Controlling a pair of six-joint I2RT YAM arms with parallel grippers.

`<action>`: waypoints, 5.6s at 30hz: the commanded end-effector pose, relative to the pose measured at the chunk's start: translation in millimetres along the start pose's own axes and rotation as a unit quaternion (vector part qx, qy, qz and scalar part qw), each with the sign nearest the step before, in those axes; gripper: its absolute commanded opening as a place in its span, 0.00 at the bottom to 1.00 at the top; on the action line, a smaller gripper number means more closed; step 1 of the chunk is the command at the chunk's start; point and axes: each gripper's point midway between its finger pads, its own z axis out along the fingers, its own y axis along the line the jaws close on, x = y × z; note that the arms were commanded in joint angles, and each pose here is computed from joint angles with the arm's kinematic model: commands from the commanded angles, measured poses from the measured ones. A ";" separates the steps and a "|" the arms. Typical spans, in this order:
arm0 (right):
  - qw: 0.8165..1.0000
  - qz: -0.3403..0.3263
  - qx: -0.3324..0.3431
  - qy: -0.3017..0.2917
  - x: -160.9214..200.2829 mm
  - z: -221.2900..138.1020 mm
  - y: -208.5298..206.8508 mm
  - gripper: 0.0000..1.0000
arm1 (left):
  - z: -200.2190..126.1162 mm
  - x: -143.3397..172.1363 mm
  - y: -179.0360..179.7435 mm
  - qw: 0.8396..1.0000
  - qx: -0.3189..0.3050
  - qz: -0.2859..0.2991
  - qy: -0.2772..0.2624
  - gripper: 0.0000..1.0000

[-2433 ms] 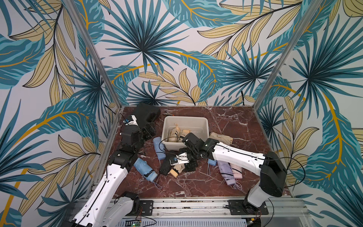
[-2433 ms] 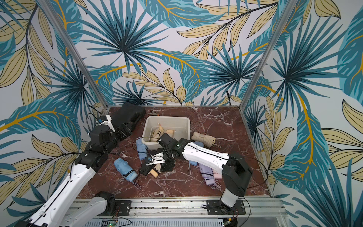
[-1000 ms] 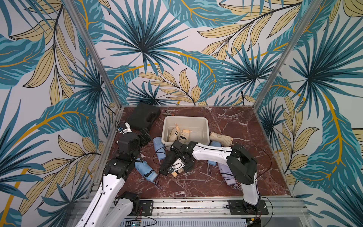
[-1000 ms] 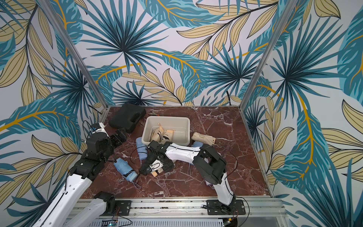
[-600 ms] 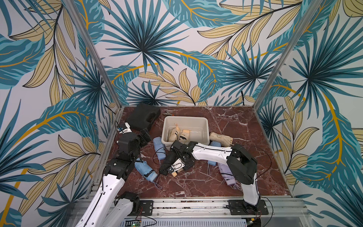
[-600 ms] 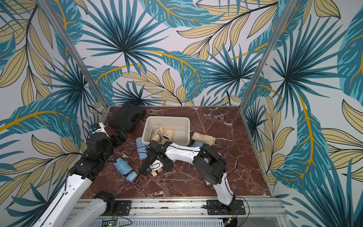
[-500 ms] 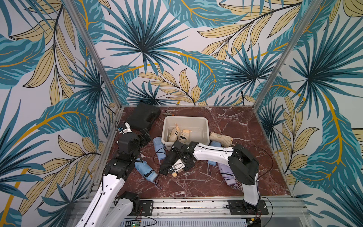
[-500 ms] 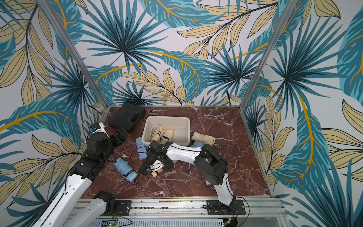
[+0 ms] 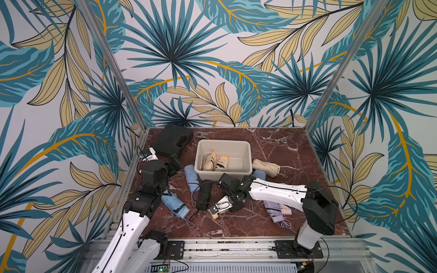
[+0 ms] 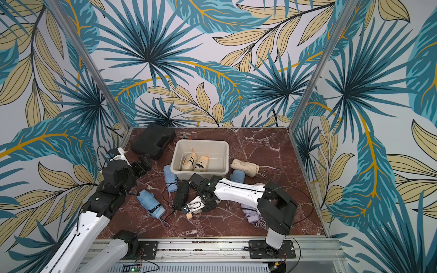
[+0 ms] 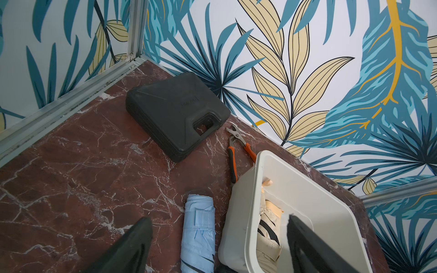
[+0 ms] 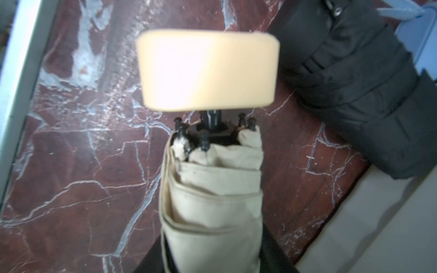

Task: Put the umbrella into the storage box
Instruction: Pick up the umbrella from the center of the board, then place the umbrella in the storage box, then pick up the umbrella from the center of the board.

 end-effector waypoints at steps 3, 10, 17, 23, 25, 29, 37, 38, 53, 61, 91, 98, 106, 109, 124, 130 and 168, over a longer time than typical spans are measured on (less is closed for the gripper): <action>0.997 0.055 0.017 -0.059 -13.4 -31.0 13.1 0.26 | -2.6 -3.5 5.0 1.000 -0.006 -0.003 -0.012 0.92; 0.961 0.150 0.097 -0.213 -50.6 -102.8 -5.2 0.22 | -1.9 -2.9 4.4 1.000 -0.004 -0.010 -0.012 0.92; 0.888 0.273 0.175 -0.325 -66.9 -164.4 -42.9 0.14 | -0.4 -0.1 4.3 1.000 -0.001 -0.013 -0.008 0.92; 0.781 0.477 0.244 -0.321 -40.3 -190.4 -93.1 0.00 | -0.4 10.8 10.0 1.000 -0.007 -0.006 0.010 0.92; 0.747 0.540 0.261 -0.288 -25.8 -191.4 -105.3 0.00 | -0.3 14.7 12.2 1.000 -0.008 -0.005 0.015 0.92; 0.693 0.620 0.283 -0.235 -7.8 -189.4 -125.9 0.00 | 1.8 22.7 12.9 1.000 -0.003 -0.006 0.027 0.92; 0.665 0.653 0.315 -0.180 0.4 -183.6 -169.6 0.00 | 14.1 45.8 9.9 0.996 0.010 0.038 0.077 0.92; 0.657 0.667 0.309 -0.168 4.7 -178.7 -175.1 0.00 | 15.9 49.4 9.6 0.995 0.010 0.048 0.088 0.92; 0.538 0.774 0.327 -0.062 77.4 -128.5 -208.6 0.00 | 39.8 79.6 -22.9 0.980 0.097 0.075 0.157 0.82; 0.516 0.811 0.274 -0.023 99.3 -85.3 -198.0 0.00 | 47.0 87.2 -25.3 0.977 0.098 0.067 0.178 0.80; 0.523 0.797 0.302 -0.004 117.5 -59.8 -205.3 0.93 | -2.6 92.6 94.8 0.961 -0.215 0.003 0.174 0.89; 0.568 0.752 0.329 -0.062 108.3 -124.9 -209.6 1.00 | -33.6 104.3 132.7 0.925 -0.323 0.001 0.200 0.98; 0.594 0.736 0.286 -0.152 82.5 -142.0 -197.8 0.99 | -16.4 143.6 130.9 0.925 -0.281 -0.008 0.254 1.00; 0.592 0.734 0.293 -0.160 85.1 -142.0 -191.9 0.99 | 2.0 159.9 127.5 0.931 -0.251 -0.012 0.263 1.00; 0.586 0.743 0.280 -0.163 86.3 -145.2 -175.2 0.99 | 31.7 205.0 148.2 0.907 -0.276 0.014 0.319 0.65; 0.579 0.744 0.283 -0.174 85.0 -151.6 -177.0 0.99 | 35.9 209.2 148.9 0.906 -0.270 0.022 0.324 0.47; 0.552 0.595 0.173 -0.558 -84.0 -196.6 -180.9 0.92 | 5.6 -2.4 -61.3 0.947 0.069 -0.293 0.112 0.21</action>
